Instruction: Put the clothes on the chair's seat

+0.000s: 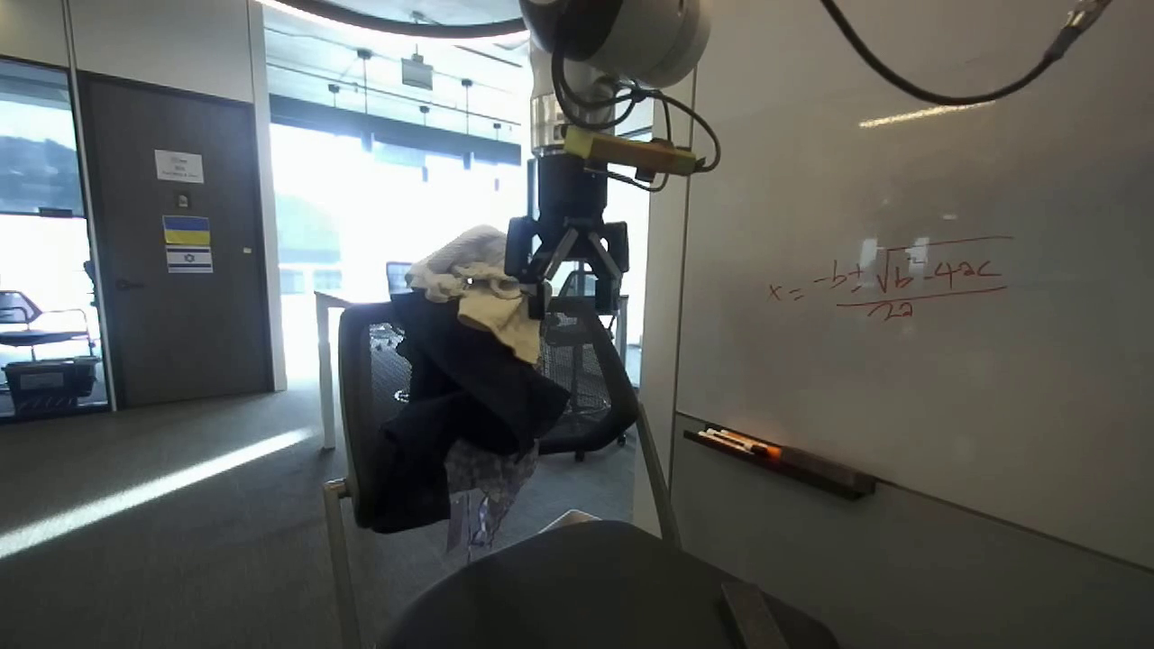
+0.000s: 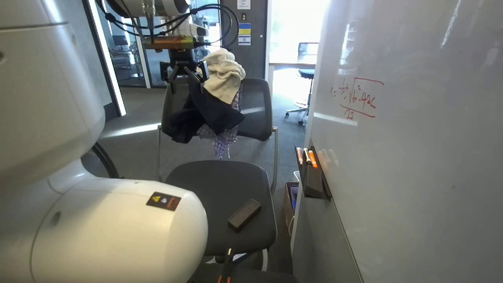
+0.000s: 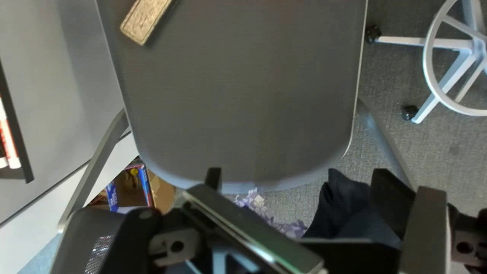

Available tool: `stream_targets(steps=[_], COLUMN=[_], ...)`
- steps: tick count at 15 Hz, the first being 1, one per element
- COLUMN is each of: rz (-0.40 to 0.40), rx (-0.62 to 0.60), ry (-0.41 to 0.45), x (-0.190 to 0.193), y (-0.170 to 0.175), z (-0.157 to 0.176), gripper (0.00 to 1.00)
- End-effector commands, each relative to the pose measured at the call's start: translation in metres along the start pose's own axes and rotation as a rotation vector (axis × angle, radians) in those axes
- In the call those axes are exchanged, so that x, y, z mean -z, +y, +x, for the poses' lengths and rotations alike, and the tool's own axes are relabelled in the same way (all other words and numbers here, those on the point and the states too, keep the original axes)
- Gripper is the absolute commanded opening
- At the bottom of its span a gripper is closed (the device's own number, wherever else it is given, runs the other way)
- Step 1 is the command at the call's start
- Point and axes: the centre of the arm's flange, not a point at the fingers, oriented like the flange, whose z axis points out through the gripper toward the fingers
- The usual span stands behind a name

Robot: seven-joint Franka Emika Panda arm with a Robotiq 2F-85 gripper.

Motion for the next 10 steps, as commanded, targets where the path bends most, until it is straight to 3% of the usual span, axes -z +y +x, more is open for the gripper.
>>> stream_targets(steps=[1,5,10], rz=[-0.079,-0.159,-0.180], rx=[-0.023,-0.012,0.021], ry=[0.062,0.165,0.329], x=[0.028,0.061,0.093], y=[0.013,0.023,0.024], z=[0.064,0.117,0.180], gripper=[1.00,1.00,1.00])
